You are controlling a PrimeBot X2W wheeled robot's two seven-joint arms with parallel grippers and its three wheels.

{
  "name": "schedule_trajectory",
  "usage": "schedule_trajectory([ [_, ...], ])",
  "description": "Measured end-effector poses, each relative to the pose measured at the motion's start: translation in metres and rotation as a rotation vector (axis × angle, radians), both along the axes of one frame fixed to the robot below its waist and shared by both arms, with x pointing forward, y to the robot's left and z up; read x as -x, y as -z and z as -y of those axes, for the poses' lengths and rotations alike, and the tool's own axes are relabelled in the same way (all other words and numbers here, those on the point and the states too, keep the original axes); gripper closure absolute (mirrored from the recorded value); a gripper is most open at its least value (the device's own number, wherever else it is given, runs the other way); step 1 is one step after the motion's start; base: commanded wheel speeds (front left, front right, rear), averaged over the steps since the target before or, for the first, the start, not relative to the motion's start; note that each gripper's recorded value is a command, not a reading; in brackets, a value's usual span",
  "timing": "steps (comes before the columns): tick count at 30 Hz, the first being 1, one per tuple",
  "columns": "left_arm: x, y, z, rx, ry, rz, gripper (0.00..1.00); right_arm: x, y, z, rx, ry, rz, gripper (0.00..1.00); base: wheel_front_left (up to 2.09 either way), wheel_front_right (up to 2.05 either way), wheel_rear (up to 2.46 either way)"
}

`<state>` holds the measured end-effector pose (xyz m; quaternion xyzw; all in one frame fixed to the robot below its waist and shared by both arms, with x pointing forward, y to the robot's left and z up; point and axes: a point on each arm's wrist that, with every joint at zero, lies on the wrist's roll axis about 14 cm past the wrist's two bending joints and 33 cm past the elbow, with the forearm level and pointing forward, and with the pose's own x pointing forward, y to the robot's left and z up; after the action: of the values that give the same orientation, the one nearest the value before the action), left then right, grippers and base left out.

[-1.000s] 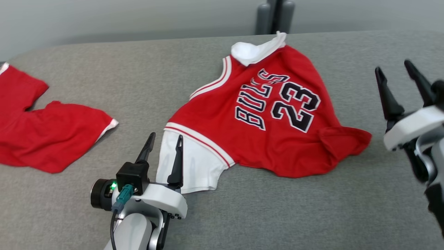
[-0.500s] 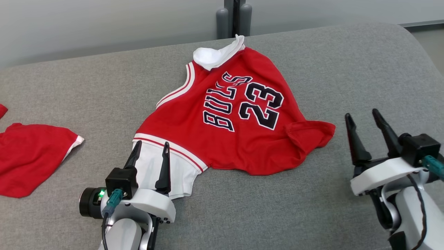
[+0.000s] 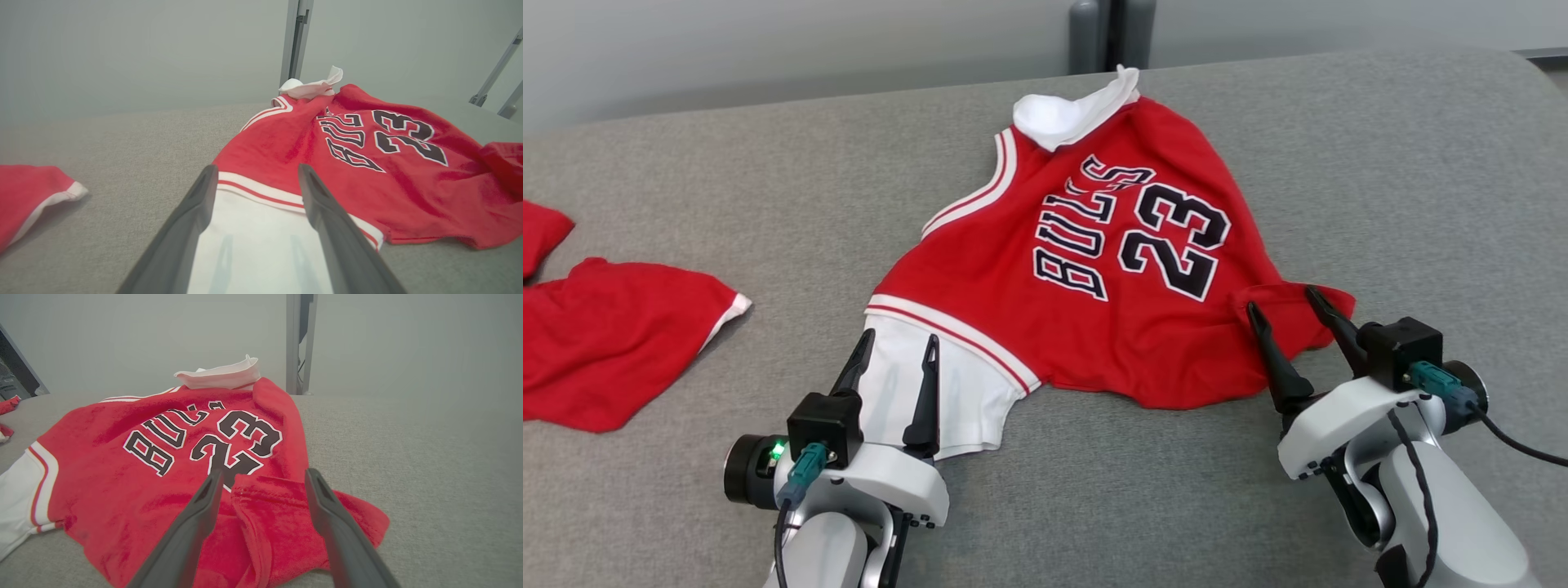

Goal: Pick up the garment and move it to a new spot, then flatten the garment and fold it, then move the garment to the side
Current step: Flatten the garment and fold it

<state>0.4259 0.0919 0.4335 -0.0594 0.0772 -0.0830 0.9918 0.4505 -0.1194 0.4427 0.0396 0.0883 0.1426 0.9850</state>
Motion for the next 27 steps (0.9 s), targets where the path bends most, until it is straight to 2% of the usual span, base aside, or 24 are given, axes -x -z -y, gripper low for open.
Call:
schedule_trajectory([
  [11,0.007,0.007,-0.018,-0.003,-0.054,-0.025,0.0,-0.014,0.04,-0.014,0.066,-0.032,-0.12,0.0,0.0,0.0,0.0],
  [12,0.008,0.007,-0.019,-0.002,-0.057,-0.027,0.0,-0.014,0.043,-0.014,0.066,-0.03,-0.133,0.59,0.0,0.0,0.0],
  [13,0.008,0.008,-0.02,-0.002,-0.059,-0.029,0.0,-0.014,0.045,-0.015,0.069,-0.029,-0.139,0.59,0.0,0.0,0.0],
  [14,0.009,0.008,-0.02,-0.001,-0.06,-0.03,0.0,-0.015,0.045,-0.015,0.068,-0.028,-0.135,1.0,0.0,0.0,0.0],
  [23,0.007,0.005,-0.014,0.002,-0.048,-0.021,0.0,-0.026,0.004,-0.006,-0.024,0.04,0.0,1.0,0.0,0.0,0.0],
  [27,0.005,-0.002,-0.005,0.008,-0.025,-0.003,0.0,-0.036,-0.04,0.001,-0.05,0.06,0.131,1.0,0.0,0.0,0.0],
])
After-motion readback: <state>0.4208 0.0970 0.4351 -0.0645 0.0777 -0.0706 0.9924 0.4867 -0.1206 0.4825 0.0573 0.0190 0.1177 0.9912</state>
